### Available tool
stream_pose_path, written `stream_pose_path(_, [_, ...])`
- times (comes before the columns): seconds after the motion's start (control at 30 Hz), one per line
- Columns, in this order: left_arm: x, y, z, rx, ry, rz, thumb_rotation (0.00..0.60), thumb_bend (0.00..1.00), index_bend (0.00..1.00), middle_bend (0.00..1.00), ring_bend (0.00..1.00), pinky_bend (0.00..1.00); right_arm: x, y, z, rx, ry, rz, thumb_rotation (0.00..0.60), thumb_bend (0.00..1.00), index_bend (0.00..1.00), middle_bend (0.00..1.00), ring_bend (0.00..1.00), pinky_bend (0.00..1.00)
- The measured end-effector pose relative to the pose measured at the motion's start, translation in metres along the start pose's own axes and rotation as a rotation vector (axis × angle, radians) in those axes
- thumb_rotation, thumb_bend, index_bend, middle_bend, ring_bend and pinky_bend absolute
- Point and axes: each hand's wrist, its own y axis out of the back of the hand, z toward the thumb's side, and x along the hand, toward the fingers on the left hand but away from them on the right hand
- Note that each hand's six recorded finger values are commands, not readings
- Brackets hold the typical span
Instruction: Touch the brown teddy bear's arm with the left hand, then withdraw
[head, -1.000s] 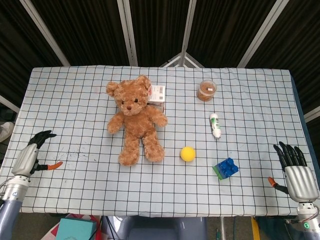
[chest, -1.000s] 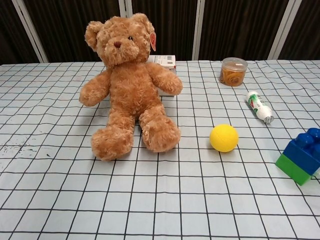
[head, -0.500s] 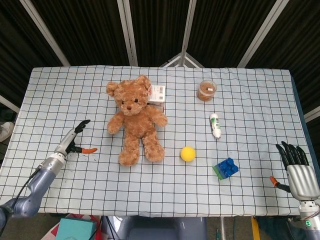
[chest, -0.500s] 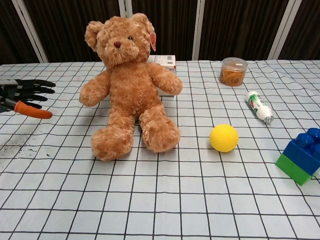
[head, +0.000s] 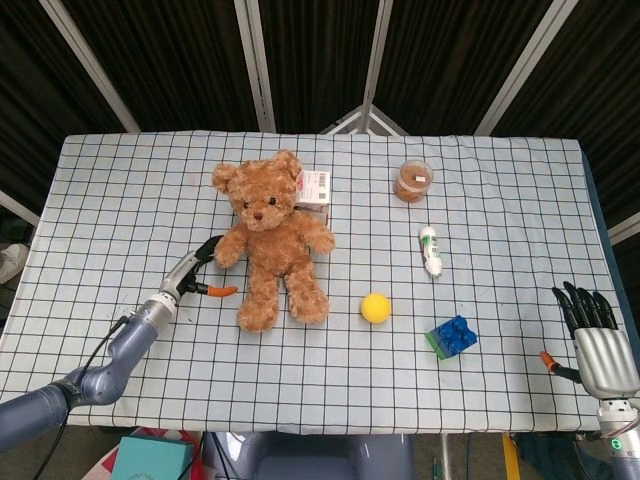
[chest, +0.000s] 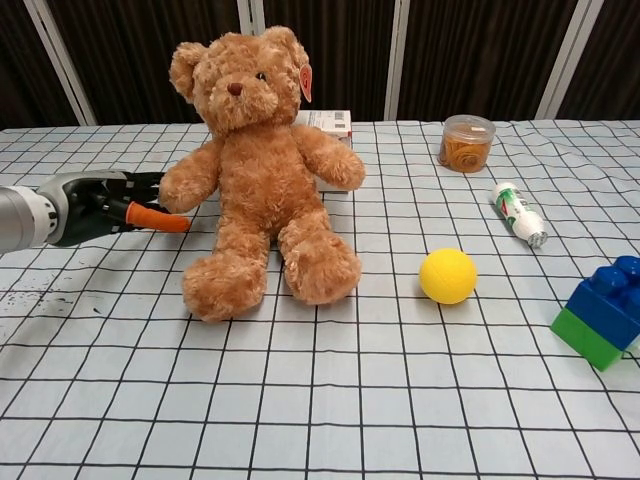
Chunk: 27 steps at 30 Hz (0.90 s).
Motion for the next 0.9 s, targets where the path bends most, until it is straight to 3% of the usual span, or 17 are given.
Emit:
stream_pose_path(0.3, [0.001,-0.005,0.008,-0.043,-0.064,0.049,0.600,0.00,0.12,0.11,0.00,0.00,0.001,0.002,-0.001,-0.005,-0.001,-0.006,0.600,0.21,0.00,0.02,0.03,0.00])
stream_pose_path(0.7, [0.004,0.001,0.006,-0.065,-0.076,0.153,0.600,0.26,0.31,0.30,0.00,0.00,0.001,0.001,-0.001,-0.005,-0.005,-0.002,0.600,0.21,0.00,0.02,0.03,0.00])
stream_pose_path(0.9, [0.002,0.003,0.013,-0.091,-0.111,0.217,0.600,0.37,0.41,0.41,0.04,0.05,0.001,0.001,-0.001,-0.006,-0.005,0.001,0.600,0.21,0.00,0.02,0.03,0.00])
